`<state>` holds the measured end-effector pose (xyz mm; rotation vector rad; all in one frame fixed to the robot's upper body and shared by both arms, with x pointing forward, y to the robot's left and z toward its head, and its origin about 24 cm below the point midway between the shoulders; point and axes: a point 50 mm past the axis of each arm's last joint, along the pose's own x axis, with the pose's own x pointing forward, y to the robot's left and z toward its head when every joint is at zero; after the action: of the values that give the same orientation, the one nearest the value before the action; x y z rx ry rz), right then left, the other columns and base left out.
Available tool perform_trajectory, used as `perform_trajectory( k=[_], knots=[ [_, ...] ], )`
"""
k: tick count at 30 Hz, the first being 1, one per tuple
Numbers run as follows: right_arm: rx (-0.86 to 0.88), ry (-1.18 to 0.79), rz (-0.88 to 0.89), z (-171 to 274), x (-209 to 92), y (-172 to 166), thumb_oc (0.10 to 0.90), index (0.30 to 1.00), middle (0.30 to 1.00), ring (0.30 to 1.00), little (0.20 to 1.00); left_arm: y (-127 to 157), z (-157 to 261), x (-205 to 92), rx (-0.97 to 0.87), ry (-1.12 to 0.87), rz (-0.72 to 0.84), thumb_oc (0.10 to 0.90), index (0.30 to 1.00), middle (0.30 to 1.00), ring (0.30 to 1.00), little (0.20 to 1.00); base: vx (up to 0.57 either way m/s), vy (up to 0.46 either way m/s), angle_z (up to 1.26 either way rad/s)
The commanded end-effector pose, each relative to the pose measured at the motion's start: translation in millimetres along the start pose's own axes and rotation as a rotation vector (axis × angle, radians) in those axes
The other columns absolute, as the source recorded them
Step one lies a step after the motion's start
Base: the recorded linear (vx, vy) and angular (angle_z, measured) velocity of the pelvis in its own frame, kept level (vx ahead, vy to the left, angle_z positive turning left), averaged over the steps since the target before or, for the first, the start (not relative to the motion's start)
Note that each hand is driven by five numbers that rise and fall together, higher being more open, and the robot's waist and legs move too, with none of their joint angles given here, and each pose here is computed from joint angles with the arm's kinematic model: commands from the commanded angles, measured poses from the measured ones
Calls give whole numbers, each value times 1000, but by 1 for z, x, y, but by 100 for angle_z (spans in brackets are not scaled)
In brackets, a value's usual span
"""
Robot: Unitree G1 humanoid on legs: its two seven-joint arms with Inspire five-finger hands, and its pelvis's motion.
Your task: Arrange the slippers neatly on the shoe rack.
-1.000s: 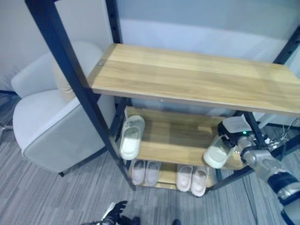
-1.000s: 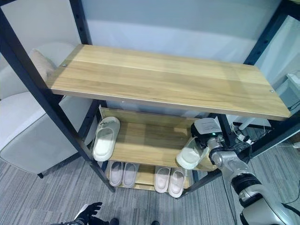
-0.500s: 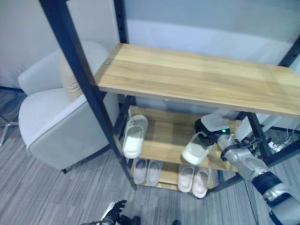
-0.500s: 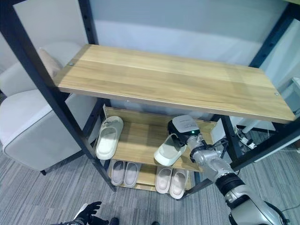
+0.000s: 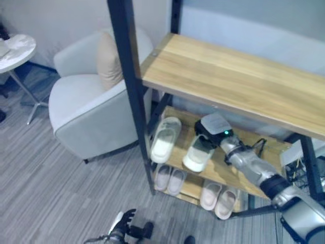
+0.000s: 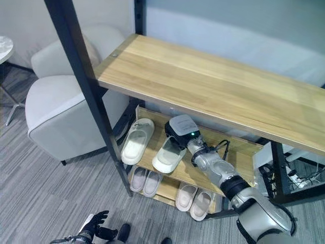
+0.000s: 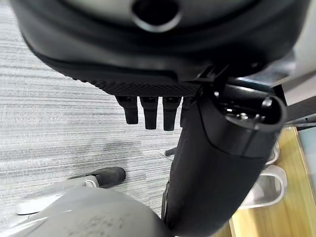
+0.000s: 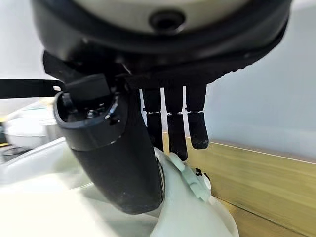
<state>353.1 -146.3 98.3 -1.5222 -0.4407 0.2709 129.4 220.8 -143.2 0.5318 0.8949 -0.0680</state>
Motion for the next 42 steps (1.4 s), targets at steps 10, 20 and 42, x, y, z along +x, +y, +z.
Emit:
perform_trajectory(
  k=[10,20,42],
  knots=[
    [-35,27,-271,-10,26,-61,800,900,900,900,900,-25,-9,-5,22,55,-53,800,900,900,900,900,8,2,12],
    [54,-3,-278,-3,8,-51,800,900,900,900,900,-27,-13,-6,3,76,-48,800,900,900,900,900,0,1,-1],
    [555,37,-422,4,-56,-43,800,900,900,900,900,-31,-26,-11,-22,144,-54,800,900,900,900,900,-3,1,-4]
  ],
)
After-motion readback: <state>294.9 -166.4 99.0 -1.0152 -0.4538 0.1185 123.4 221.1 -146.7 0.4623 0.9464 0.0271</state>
